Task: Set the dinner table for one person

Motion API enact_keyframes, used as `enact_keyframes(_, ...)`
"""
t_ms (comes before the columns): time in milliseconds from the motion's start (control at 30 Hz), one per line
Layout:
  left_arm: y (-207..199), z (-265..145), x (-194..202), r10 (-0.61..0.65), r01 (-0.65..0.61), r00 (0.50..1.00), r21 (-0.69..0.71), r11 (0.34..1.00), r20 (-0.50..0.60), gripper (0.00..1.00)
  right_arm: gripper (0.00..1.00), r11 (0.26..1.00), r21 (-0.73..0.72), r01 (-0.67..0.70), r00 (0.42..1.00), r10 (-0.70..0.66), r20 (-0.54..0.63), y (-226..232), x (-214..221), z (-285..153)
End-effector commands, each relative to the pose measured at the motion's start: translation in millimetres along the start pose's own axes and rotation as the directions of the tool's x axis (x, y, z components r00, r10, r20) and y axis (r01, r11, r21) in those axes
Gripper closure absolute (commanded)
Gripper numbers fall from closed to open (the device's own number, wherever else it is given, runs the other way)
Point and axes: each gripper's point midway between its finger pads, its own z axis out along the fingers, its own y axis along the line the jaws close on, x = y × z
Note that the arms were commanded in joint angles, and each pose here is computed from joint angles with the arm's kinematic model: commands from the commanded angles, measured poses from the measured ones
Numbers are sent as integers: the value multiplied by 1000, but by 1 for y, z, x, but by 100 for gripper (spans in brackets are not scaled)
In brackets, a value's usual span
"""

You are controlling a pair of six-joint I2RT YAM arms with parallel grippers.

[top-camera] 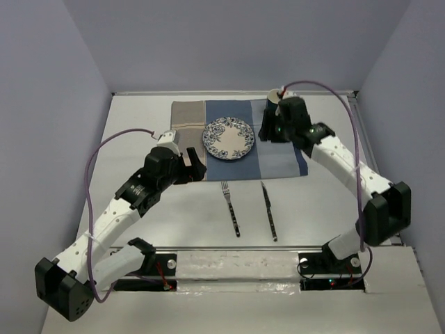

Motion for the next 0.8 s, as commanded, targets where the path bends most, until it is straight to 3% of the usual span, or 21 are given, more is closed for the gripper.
enact_keyframes(0,-5,-6,22,-34,37,999,70,997,-37,1,44,991,106,-87,952,114,-284,-18,145,-33)
enact_keyframes(33,-5,-7,25,-29,33,999,78,996,-46,1,50,992,84,-98,951,118,-286,-13,155,-56)
enact_keyframes(100,-5,-7,35,-29,35,997,94,995,-71,1,52,983,142,-117,906,164,-391,-26,207,-82)
enact_keyframes(300,1,-4,62,-35,47,991,96,994,-130,1,51,982,162,-100,804,176,-567,-27,299,-127)
enact_keyframes(500,5,-5,79,-60,76,985,91,993,-163,1,52,992,112,-61,778,117,-617,-5,325,-122)
enact_keyframes(767,4,-11,80,-108,124,983,103,987,-148,1,56,977,209,43,766,102,-635,-23,352,-107)
